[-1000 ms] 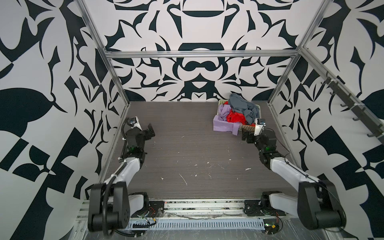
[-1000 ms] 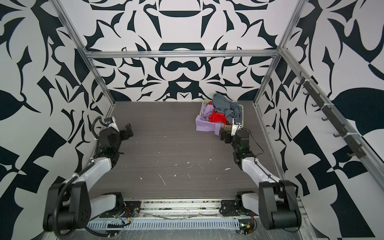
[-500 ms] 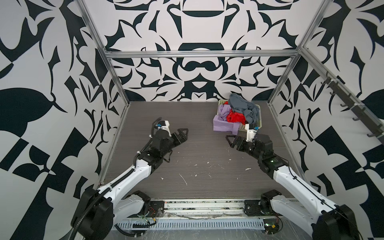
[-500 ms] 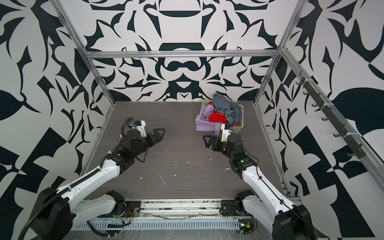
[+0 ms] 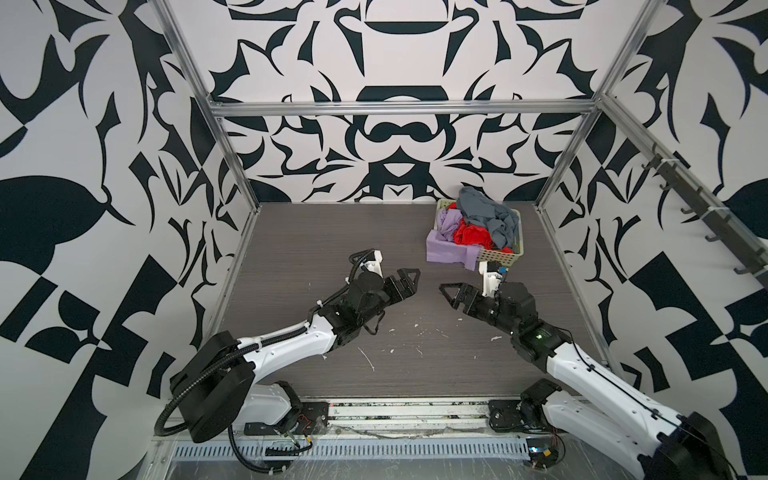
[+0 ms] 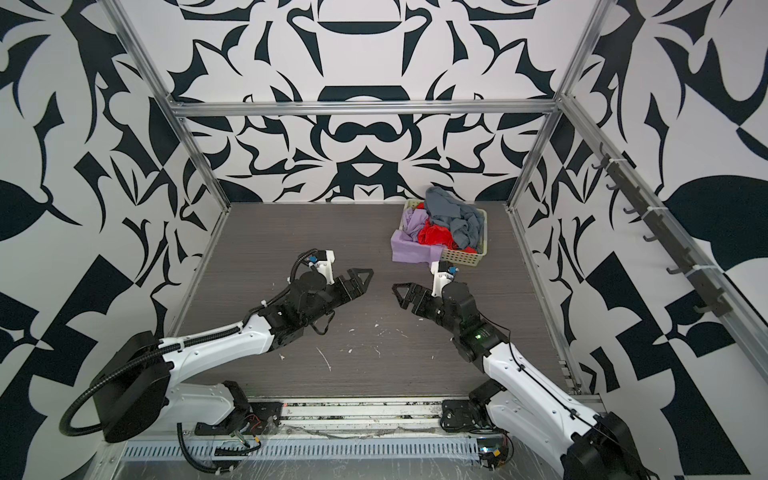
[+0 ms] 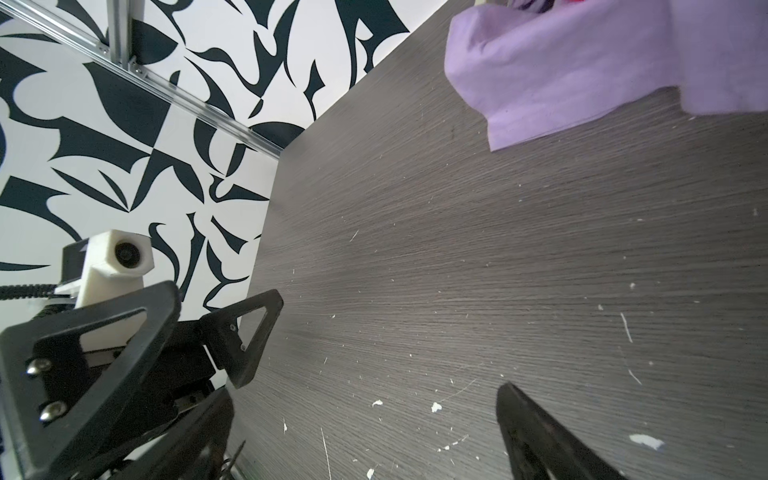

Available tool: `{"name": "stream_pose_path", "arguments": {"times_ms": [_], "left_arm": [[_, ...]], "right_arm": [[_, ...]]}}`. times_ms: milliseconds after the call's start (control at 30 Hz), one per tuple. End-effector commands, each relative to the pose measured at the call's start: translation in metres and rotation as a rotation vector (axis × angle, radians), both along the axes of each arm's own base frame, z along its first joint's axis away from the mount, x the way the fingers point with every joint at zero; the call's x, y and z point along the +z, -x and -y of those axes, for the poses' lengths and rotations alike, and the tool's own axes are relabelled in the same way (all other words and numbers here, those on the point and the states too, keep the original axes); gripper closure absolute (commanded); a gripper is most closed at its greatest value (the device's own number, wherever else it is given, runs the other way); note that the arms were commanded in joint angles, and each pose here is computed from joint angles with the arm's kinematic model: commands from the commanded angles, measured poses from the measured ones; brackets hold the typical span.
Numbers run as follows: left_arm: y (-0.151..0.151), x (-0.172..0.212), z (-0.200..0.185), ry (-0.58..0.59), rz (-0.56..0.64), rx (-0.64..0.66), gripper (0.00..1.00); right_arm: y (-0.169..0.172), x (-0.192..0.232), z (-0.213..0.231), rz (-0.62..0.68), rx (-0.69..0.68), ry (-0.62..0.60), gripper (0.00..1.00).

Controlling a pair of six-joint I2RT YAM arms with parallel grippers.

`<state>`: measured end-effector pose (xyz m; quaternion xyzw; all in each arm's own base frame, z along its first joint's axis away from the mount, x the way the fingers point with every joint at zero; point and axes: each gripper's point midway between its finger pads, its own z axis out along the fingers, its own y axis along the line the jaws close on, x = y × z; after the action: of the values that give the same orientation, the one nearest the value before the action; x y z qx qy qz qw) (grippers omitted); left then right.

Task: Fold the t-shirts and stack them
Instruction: 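Reach both grippers into the green basket and grasp the grey t-shirt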

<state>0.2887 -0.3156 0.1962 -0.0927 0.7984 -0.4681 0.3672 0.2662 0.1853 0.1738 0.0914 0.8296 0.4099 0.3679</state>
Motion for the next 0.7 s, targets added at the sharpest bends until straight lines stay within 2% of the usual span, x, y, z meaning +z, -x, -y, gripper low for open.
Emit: {"name": "stream_pose_path", "arguments": {"times_ms": [0, 133, 233, 333, 433, 533, 667], "left_arm": [[-0.009, 0.038, 0.014, 0.106, 0.097, -0.055, 0.01], [-0.027, 0.045, 0.0, -0.079, 0.151, 0.04, 0.01], [-0.042, 0.055, -0.007, -0.286, 0.213, 0.067, 0.01], [-0.053, 0.06, 0.0, -0.434, 0.262, 0.027, 0.01], [-0.063, 0.064, 0.015, -0.503, 0.305, -0.032, 0.01], [-0.072, 0.068, 0.04, -0.5, 0.356, -0.112, 0.01], [-0.08, 0.067, 0.077, -0.441, 0.375, -0.234, 0.01]], "right_arm": [[-0.023, 0.014, 0.012, 0.066, -0.064, 0.147, 0.0], [-0.063, 0.032, 0.069, 0.139, -0.304, 0.485, 0.0], [-0.103, 0.063, 0.106, 0.167, -0.396, 0.594, 0.0], [-0.14, 0.076, 0.139, 0.166, -0.455, 0.593, 0.02], [-0.177, 0.082, 0.166, 0.153, -0.48, 0.578, 0.05], [-0.206, 0.081, 0.179, 0.154, -0.486, 0.57, 0.09], [-0.238, 0.076, 0.173, 0.183, -0.431, 0.555, 0.14]]}}
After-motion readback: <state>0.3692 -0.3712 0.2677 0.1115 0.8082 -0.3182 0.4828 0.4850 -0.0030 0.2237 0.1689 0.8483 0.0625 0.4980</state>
